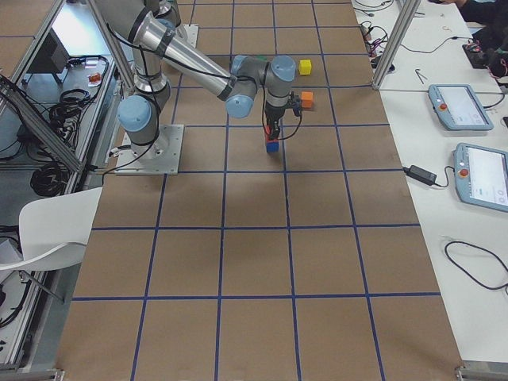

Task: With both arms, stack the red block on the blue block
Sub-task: 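Lower the red cube onto the blue cube and open the right gripper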

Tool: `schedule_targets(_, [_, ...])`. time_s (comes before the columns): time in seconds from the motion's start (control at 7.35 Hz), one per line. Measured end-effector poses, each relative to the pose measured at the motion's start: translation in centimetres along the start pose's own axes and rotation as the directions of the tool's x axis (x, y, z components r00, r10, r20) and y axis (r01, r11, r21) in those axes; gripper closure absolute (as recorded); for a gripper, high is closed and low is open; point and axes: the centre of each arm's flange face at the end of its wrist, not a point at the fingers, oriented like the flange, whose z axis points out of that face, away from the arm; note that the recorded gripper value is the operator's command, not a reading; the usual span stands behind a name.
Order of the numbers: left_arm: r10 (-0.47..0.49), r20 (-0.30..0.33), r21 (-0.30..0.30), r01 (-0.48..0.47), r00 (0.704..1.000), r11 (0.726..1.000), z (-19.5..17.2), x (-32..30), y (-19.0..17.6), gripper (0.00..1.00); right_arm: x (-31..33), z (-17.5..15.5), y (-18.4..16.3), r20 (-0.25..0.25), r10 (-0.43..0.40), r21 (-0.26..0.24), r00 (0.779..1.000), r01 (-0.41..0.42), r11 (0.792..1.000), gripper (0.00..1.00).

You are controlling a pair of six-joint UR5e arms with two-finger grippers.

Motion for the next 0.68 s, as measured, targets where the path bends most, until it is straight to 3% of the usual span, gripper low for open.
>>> schedule_targets(0.14, [0.0, 0.0, 0.0, 0.0, 1.0, 1.0, 0.02, 0.0, 0.01, 0.0, -0.05, 0.21, 0.12, 0.002, 0.0, -0.004, 1.0, 0.0, 1.0, 1.0])
schedule_targets(0.27, [0.0, 0.001, -0.001, 0.0, 1.0, 1.0, 0.05, 0.0, 0.01, 0.0, -0.08, 0.34, 0.16, 0.004, 0.0, -0.006, 1.0, 0.0, 1.0, 0.85])
schedule_targets(0.41, [0.0, 0.001, -0.001, 0.0, 1.0, 1.0, 0.06, 0.0, 0.01, 0.0, -0.08, 0.41, 0.15, 0.004, -0.001, -0.007, 1.0, 0.001, 1.0, 0.56])
schedule_targets(0.54, [0.0, 0.001, -0.002, 0.0, 1.0, 1.0, 0.1, 0.0, 0.01, 0.0, -0.06, 0.49, 0.09, 0.003, -0.002, -0.005, 1.0, 0.002, 1.0, 0.42])
schedule_targets(0.68, [0.0, 0.0, -0.003, 0.0, 1.0, 1.0, 0.16, 0.0, 0.0, 0.0, 0.02, 0.65, -0.05, 0.001, -0.003, -0.002, 1.0, 0.003, 1.0, 0.35])
